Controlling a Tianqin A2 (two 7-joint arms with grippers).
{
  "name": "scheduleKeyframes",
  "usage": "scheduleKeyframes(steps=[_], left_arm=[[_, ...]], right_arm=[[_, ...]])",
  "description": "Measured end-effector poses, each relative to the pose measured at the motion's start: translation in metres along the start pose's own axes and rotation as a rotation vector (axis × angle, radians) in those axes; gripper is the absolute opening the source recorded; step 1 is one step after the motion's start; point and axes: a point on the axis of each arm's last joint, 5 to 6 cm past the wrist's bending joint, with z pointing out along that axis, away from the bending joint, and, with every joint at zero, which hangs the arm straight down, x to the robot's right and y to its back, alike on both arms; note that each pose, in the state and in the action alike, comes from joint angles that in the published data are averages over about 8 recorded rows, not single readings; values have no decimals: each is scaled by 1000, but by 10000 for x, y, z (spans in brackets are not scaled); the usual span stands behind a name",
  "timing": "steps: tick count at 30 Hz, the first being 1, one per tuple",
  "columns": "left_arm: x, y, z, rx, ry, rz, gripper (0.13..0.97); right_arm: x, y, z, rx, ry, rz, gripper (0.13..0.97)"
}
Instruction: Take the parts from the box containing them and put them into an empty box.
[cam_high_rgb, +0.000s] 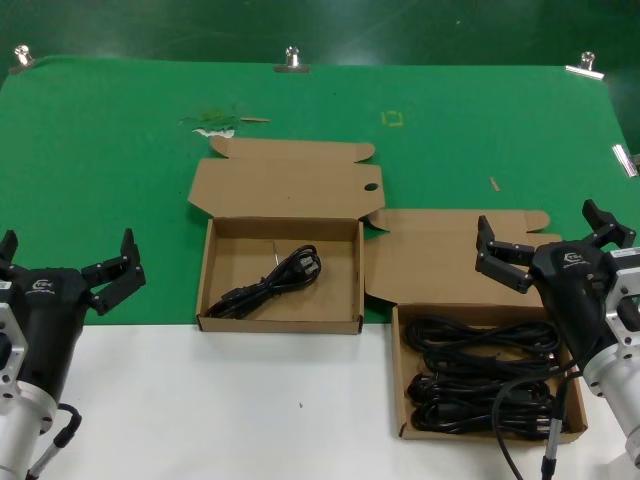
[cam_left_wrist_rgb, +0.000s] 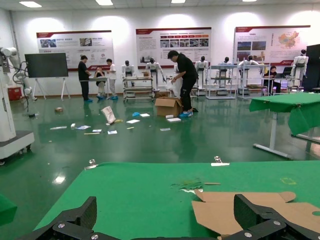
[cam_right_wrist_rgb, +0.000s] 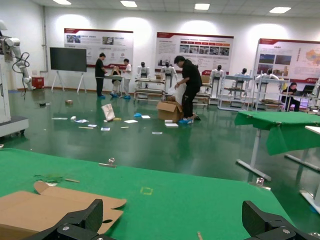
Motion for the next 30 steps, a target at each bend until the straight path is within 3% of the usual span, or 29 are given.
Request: scheduleKeyframes(steps=[30], left_arm=[[0, 0, 0, 0, 0, 0, 966]], right_arm=[[0, 0, 0, 0, 0, 0, 966]])
